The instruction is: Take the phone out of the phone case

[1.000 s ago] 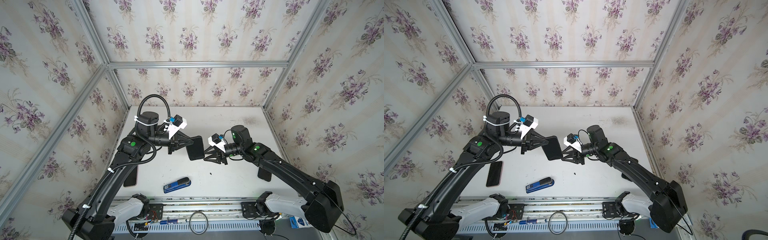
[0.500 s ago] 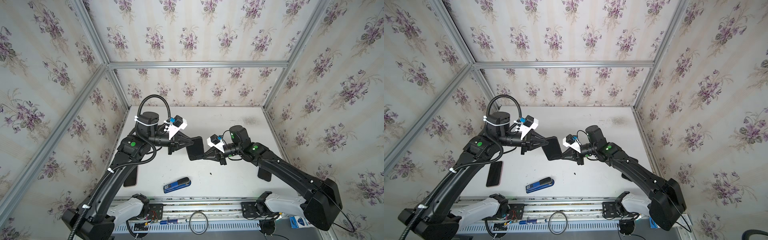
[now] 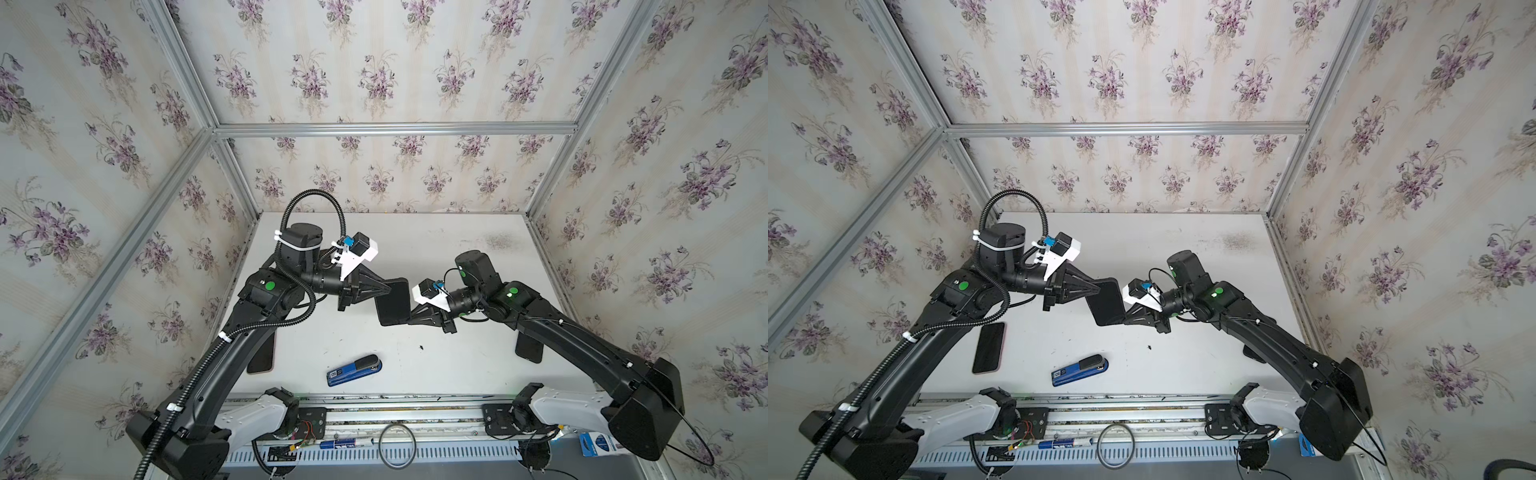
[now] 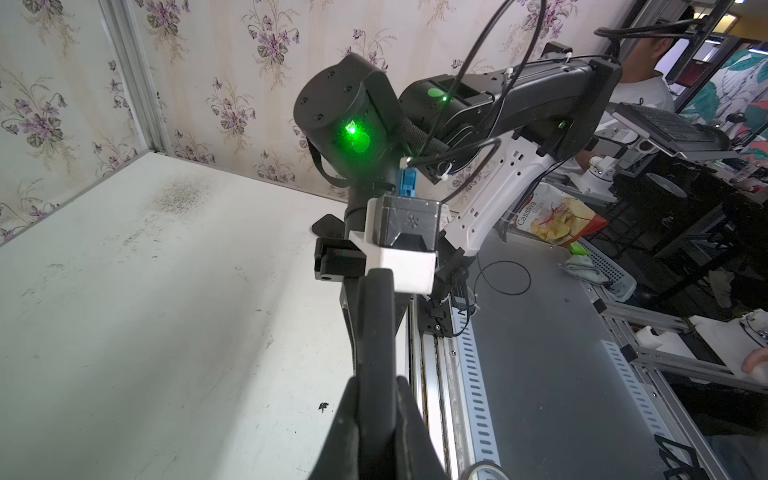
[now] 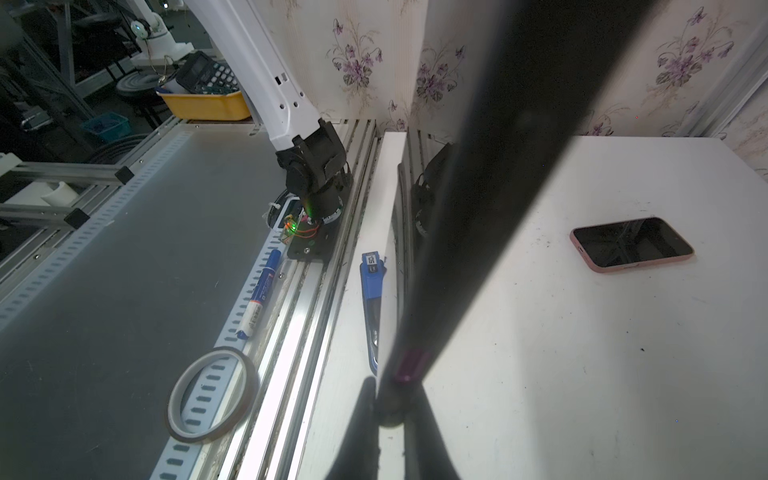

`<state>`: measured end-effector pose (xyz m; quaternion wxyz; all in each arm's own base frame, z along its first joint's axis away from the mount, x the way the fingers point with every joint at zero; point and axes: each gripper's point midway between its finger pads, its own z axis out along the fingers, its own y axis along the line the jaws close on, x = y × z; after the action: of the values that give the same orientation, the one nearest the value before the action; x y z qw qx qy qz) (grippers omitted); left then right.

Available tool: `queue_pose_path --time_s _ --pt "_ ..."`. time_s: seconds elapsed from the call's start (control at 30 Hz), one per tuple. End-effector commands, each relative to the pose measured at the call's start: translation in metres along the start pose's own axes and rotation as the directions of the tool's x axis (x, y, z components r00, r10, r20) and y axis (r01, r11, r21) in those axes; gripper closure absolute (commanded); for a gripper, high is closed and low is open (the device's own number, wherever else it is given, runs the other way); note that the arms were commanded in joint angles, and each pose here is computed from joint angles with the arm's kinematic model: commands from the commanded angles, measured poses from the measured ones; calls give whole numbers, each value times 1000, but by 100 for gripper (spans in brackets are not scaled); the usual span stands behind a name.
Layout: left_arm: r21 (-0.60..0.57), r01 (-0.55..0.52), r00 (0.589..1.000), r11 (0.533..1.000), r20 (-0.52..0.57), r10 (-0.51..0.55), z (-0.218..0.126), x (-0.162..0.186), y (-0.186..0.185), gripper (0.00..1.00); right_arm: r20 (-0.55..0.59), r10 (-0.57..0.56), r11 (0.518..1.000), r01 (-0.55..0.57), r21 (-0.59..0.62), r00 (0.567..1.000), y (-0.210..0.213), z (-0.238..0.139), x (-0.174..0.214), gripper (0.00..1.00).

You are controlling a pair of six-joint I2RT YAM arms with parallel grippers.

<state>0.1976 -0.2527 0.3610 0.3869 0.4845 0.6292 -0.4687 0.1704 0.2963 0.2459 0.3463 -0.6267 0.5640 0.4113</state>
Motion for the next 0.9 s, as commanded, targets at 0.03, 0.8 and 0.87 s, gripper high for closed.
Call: queue_pose_path --time_s 0.03,0.8,0.87 --pt "13 -16 1000 1000 16 16 5 -9 2 100 -63 -205 978 203 -43 977 8 8 -1 100" --pt "104 33 999 994 7 -34 16 -10 -5 100 -75 -394 801 383 461 916 -64 2 -4 92" --pt "102 32 999 994 6 -33 16 -10 -5 100 -69 -378 787 359 502 923 -65 -4 -2 88"
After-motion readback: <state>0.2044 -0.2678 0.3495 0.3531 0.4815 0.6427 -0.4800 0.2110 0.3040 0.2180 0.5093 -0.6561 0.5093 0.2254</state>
